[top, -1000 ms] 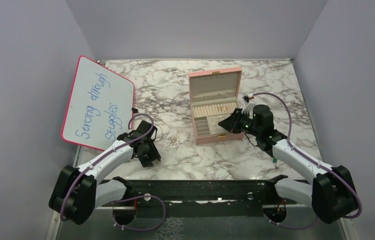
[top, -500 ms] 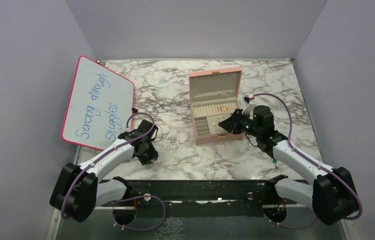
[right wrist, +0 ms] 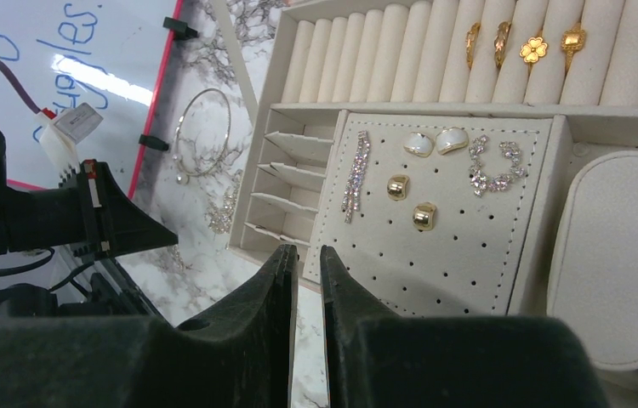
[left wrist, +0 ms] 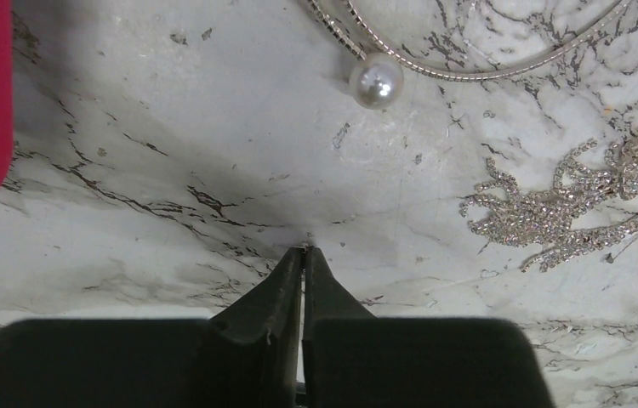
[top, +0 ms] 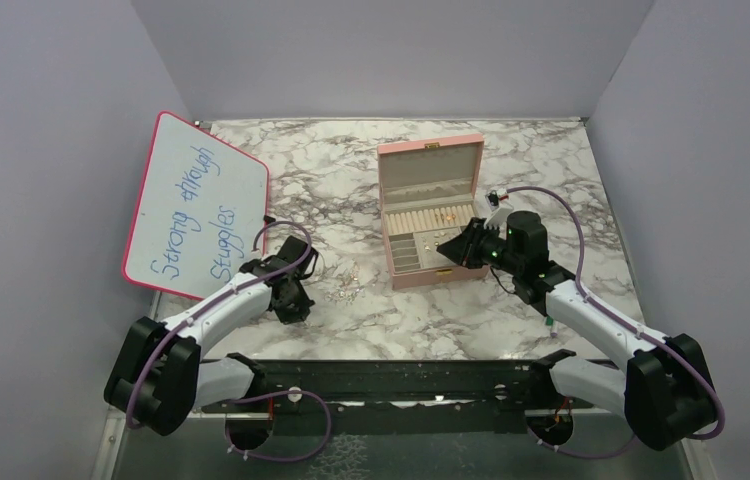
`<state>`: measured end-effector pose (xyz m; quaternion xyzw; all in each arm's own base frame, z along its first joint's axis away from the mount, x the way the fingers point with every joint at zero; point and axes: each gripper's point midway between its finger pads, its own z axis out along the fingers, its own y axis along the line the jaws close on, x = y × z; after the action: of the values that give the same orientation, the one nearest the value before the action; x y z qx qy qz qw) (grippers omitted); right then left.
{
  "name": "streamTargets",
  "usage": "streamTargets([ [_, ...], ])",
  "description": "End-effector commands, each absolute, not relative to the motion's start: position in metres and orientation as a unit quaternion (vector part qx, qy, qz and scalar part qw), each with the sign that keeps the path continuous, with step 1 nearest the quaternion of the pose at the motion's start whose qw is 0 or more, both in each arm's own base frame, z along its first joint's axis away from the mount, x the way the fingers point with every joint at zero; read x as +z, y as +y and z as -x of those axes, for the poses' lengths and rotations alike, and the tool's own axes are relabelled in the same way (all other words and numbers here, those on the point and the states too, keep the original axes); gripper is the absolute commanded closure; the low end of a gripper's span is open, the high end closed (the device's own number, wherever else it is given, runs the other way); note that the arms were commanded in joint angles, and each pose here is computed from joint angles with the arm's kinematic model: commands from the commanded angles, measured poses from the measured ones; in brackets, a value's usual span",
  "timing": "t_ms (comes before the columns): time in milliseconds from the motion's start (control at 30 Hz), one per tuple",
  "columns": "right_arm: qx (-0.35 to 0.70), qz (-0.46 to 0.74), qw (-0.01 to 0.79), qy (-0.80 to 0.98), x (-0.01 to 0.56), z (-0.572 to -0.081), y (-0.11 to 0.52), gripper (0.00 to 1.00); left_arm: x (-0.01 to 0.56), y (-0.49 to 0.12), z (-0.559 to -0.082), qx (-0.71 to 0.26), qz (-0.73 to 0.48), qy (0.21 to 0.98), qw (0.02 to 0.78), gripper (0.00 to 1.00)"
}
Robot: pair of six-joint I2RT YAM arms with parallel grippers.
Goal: Organize the mixed jewelry
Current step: Pick up the jewelry from the center of the board.
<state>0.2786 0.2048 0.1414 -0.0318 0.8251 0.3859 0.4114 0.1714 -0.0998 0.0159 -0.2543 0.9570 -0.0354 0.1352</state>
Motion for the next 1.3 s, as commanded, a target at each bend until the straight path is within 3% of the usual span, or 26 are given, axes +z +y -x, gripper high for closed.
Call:
streamTargets([
  [0,0.381,0.041,0.423,0.821,0.143,-0.277,0.203,0.79,0.016,-0.092,-0.181,-0.014,0.242,0.957,0.158,1.00],
  [133,0.385,0.051,0.427,0.817,0.147,-0.276,0.205,0.75,0.025,-0.103,-0.192,-0.042,0.217,0.960,0.173,1.00],
  [333,0.397,0.075,0.437,0.803,0.156,-0.270,0.208,0.67,0.060,-0.144,-0.215,-0.163,0.151,0.952,0.212,1.00],
  [800,0.482,0.184,0.487,0.705,0.198,-0.226,0.267,0.44,0.161,-0.221,-0.238,-0.403,0.099,0.869,0.268,1.00],
  [1267,0.517,0.236,0.483,0.666,0.219,-0.212,0.372,0.42,0.211,-0.235,-0.221,-0.493,0.085,0.819,0.281,1.00],
])
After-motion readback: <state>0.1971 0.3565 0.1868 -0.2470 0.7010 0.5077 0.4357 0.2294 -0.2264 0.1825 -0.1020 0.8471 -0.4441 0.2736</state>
